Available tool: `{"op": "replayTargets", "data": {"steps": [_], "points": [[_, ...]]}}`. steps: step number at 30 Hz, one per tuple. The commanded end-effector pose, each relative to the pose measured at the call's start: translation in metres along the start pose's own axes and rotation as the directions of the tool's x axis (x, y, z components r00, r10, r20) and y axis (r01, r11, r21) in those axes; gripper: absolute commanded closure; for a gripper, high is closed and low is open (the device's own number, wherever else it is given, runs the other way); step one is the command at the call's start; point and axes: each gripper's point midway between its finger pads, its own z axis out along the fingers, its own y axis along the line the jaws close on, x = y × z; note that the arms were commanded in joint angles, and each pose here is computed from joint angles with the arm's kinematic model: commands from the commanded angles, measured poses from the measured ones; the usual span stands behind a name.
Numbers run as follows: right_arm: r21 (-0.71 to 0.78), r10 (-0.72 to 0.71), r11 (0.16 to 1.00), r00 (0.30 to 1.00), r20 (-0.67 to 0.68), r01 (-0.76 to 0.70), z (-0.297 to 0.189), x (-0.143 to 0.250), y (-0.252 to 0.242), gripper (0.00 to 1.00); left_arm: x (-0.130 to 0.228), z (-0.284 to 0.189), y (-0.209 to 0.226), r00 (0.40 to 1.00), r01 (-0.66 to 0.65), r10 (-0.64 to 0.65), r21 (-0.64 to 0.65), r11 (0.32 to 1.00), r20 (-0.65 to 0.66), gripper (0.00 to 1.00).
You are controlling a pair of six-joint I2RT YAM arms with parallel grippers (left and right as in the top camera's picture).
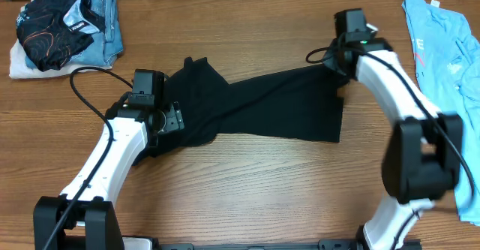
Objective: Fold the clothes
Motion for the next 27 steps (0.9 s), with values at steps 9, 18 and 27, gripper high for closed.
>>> {"op": "replayTargets", "data": {"steps": [9,18,27], "points": [[-0.048,0.136,0.99,0.991,0.016,-0.135,-0.151,0.004,-0.041,0.96,-0.019,-0.036,-0.006,1.0,-0.002,0.002,0.006,1.0,-0.022,0.22],[0.019,0.236,0.971,0.971,0.039,-0.237,-0.18,0.014,-0.071,0.96,0.016,-0.059,-0.064,0.956,-0.197,0.264,0.381,0.903,-0.131,0.2],[0.302,0.483,0.797,0.852,0.203,-0.524,-0.194,0.031,-0.14,0.96,0.015,-0.061,-0.079,0.943,-0.261,0.321,0.409,0.875,-0.086,0.07]]}}
